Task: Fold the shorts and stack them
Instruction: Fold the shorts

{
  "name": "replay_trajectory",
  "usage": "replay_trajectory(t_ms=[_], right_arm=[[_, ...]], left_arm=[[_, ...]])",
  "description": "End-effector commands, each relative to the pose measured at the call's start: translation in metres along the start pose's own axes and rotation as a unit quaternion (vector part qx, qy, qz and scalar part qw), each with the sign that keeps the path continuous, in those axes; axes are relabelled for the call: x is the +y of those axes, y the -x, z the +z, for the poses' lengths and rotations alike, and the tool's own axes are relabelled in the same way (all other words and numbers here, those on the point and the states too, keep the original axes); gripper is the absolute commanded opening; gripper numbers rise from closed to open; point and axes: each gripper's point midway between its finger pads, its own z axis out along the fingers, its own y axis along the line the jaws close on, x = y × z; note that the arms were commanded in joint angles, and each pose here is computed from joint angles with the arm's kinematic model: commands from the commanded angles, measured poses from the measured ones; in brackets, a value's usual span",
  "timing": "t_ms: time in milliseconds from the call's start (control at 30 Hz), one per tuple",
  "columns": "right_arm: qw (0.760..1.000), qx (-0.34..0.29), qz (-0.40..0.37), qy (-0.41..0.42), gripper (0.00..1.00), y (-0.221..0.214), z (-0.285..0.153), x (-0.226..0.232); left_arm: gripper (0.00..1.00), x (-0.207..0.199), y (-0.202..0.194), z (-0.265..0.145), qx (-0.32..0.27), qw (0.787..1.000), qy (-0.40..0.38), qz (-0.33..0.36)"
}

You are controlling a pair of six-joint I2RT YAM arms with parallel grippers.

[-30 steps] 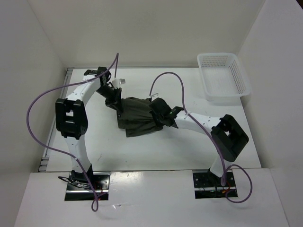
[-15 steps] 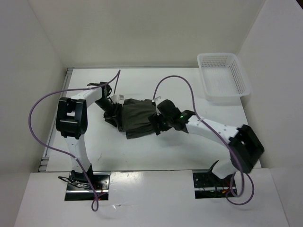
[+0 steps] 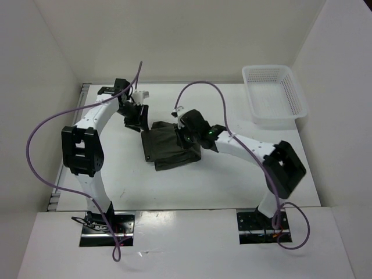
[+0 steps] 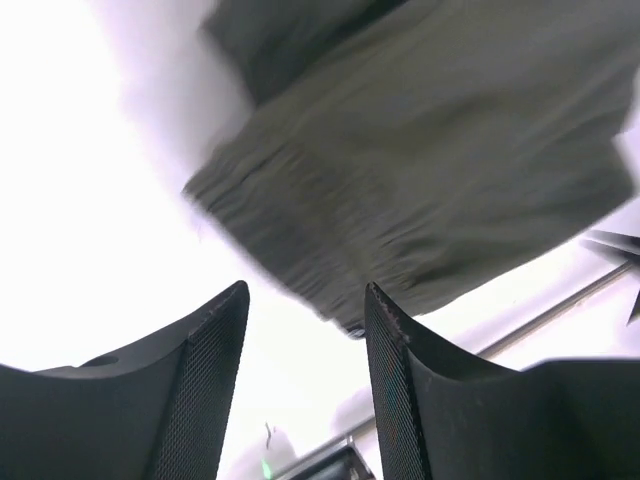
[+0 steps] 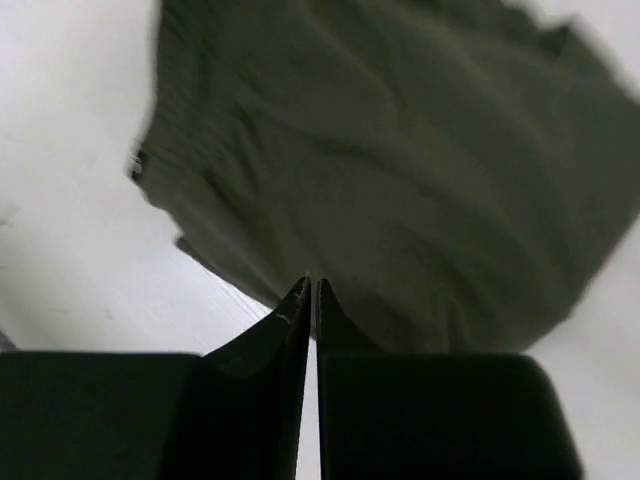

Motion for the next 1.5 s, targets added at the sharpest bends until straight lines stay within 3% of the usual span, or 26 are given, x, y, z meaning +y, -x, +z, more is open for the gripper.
replay_trajectory(t_ms=[0,33,400,633,700,833,867,900,1000,1067,1200,1300,1467], right_arm=[[0.999,0.031,0.011,0.025,0.04,-0.012,0.022,0.006],[0.999,0.037,0.012,0.024,0.01,-0.016,0.025,0.005],[0.987,0.151,0.058,0.001,0.01,-0.112,0.047,-0.010],[0.990,0.127,0.053,-0.015,0.01,-0.090,0.040,-0.013],[0.994,0.098,0.040,-0.007,0.07,-0.069,0.027,-0.009],[0.999,0.010,0.034,-0.030,0.33,-0.010,-0.015,-0.017],[0.999,-0.011,0.037,-0.038,0.47,0.000,-0.025,-0.023],[0.997,-0.058,0.044,-0.040,0.54,0.027,-0.048,-0.024],[0.985,-0.120,0.081,-0.089,0.73,0.057,-0.087,-0.065],[0.976,-0.120,0.118,-0.135,0.83,0.055,-0.103,-0.109],[0.963,-0.114,0.170,-0.177,0.84,0.045,-0.119,-0.161],[0.965,-0.094,0.193,-0.153,0.84,0.029,-0.106,-0.161],[0.955,-0.121,0.225,-0.151,0.86,0.033,-0.110,-0.164]], left_arm=[[0.58,-0.032,0.020,-0.003,-0.023,0.998,-0.034,0.038],[0.58,-0.033,0.020,0.006,-0.013,0.998,-0.041,0.039],[0.55,0.012,0.010,0.071,0.034,0.999,0.006,0.019],[0.55,0.016,0.027,0.073,0.007,0.999,0.016,0.031],[0.55,0.013,0.035,0.067,-0.006,0.999,0.017,0.036],[0.57,-0.005,0.064,0.034,-0.064,0.996,0.008,0.061],[0.60,-0.014,0.078,0.015,-0.095,0.993,0.005,0.074],[0.65,-0.016,0.084,0.005,-0.108,0.991,0.011,0.080],[0.78,-0.017,0.103,-0.037,-0.175,0.980,0.033,0.094],[0.84,-0.012,0.110,-0.067,-0.213,0.971,0.049,0.094],[0.92,0.027,0.094,-0.091,-0.241,0.964,0.093,0.060],[0.95,0.053,0.068,-0.099,-0.245,0.962,0.120,0.031],[1.00,0.091,0.043,-0.138,-0.291,0.942,0.165,-0.010]])
